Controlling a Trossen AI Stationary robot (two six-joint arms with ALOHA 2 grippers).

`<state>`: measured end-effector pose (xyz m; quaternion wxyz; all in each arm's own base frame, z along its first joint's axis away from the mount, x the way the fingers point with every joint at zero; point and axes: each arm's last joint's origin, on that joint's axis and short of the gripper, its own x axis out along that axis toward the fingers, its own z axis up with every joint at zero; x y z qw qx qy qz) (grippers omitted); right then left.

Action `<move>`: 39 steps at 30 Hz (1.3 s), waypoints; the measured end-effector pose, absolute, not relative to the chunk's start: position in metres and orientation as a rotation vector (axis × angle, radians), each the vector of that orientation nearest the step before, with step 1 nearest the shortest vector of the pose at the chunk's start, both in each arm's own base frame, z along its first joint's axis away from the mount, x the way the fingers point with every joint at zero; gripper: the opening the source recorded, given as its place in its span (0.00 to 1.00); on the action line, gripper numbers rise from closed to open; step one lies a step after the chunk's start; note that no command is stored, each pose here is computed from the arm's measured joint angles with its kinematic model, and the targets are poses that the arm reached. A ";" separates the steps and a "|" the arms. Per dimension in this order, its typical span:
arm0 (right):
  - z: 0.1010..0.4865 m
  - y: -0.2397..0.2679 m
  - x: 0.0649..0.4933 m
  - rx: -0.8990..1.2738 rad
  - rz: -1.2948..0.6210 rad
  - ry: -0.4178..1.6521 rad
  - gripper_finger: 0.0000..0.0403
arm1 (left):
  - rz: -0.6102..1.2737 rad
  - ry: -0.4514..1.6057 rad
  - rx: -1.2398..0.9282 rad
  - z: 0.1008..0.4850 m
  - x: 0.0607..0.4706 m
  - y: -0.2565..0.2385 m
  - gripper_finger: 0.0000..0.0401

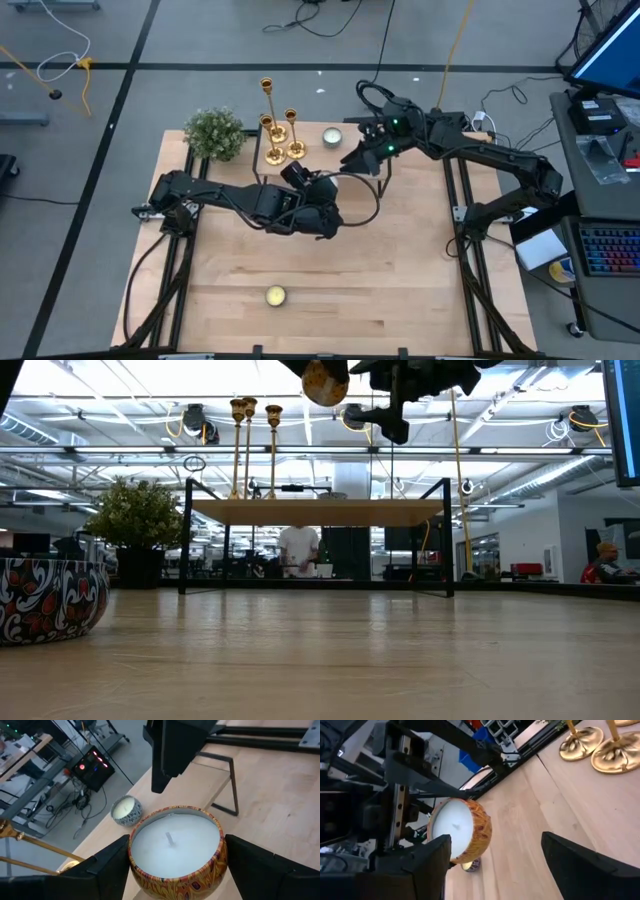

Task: Pick & Place candle stick holders
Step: Put the orange scented candle on the shelf

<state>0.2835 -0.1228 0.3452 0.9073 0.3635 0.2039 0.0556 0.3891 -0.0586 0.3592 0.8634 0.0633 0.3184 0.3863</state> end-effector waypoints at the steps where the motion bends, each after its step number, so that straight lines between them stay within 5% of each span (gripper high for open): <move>1: 0.345 -0.124 0.283 0.755 0.112 0.420 0.76 | 0.808 0.660 0.133 0.360 0.390 -0.059 0.72; 20: 0.350 -0.124 0.288 0.891 0.253 0.393 0.76 | 0.778 0.571 0.206 0.370 0.400 -0.062 0.74; 39: 0.302 -0.122 0.285 1.144 0.350 0.176 0.71 | 0.738 0.547 0.212 0.374 0.405 -0.058 0.73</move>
